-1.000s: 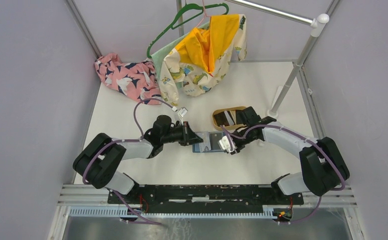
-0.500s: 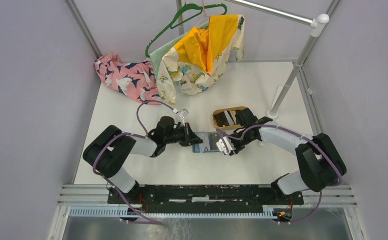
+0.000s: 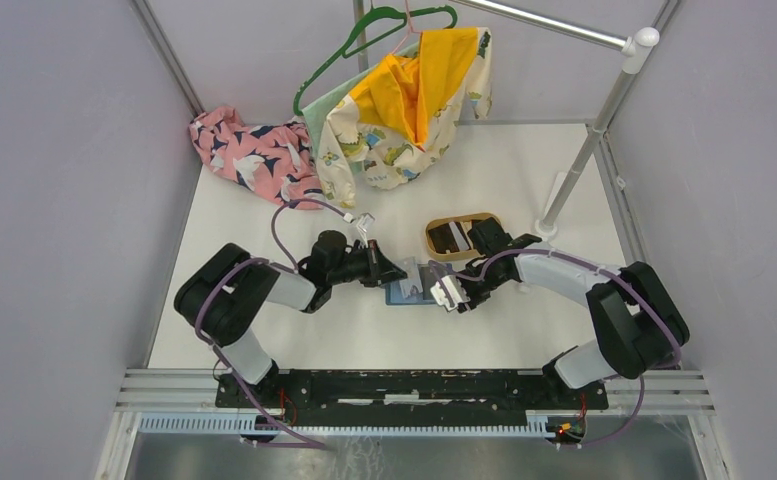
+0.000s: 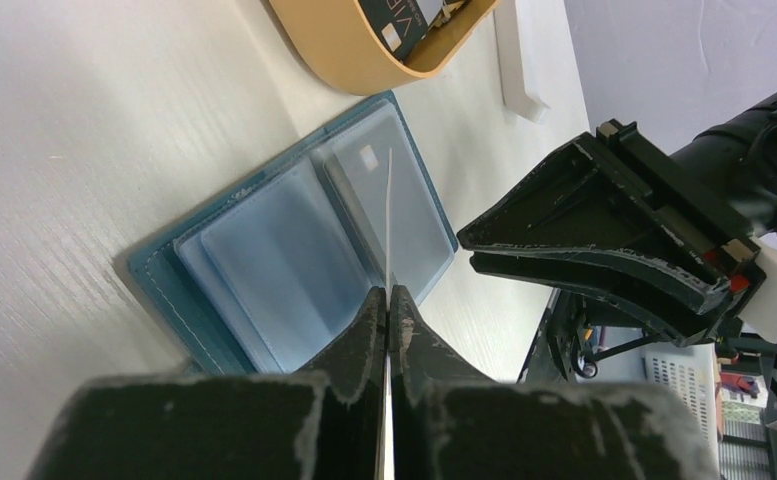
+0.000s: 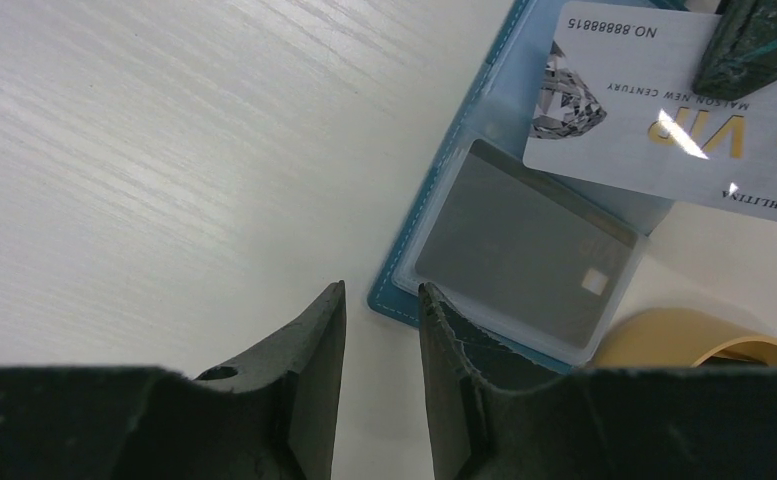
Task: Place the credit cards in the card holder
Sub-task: Insert the credit card into the card holder.
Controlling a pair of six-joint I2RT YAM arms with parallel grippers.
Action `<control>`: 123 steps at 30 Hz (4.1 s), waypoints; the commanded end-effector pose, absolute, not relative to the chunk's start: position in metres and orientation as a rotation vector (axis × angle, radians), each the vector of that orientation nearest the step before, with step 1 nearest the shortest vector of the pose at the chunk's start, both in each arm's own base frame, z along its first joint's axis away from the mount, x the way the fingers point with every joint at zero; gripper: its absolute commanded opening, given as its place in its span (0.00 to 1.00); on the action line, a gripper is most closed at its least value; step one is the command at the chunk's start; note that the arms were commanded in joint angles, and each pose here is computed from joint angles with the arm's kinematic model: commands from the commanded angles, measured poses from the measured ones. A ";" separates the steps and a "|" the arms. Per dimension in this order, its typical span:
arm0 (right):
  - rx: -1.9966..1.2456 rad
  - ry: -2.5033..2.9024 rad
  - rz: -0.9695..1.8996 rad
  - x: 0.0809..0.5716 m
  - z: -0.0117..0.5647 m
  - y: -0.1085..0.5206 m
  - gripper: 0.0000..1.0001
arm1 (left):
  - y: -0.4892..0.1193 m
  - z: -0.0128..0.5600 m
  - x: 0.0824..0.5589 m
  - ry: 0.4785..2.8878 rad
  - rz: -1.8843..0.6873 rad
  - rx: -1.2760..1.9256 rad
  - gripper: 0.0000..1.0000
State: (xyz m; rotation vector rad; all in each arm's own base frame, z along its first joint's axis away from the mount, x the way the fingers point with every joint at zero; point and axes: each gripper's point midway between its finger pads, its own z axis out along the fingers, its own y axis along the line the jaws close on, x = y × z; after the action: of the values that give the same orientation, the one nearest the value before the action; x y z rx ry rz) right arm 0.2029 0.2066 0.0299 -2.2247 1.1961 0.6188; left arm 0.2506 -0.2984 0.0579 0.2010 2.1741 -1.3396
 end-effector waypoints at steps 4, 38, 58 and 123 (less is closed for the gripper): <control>-2.234 1.213 0.596 0.208 0.029 0.207 0.38 | -0.306 0.070 0.259 2.109 -1.417 0.176 0.02; -2.290 1.339 0.515 0.216 0.010 0.195 0.38 | -0.303 0.017 0.246 2.365 -1.387 0.116 0.02; -2.295 1.361 0.489 0.219 0.009 0.195 0.37 | -0.297 -0.005 0.244 2.600 -1.257 0.071 0.02; -2.059 1.336 0.161 0.239 0.055 0.335 0.12 | -0.312 -0.018 0.249 2.684 -1.292 0.131 0.18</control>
State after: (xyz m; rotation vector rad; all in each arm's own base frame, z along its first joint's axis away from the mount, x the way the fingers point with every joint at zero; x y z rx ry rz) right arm 0.2301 0.3333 0.0528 -2.0561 1.3413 0.2449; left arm 0.2552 -0.3251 0.0155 0.1134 2.5947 -1.4369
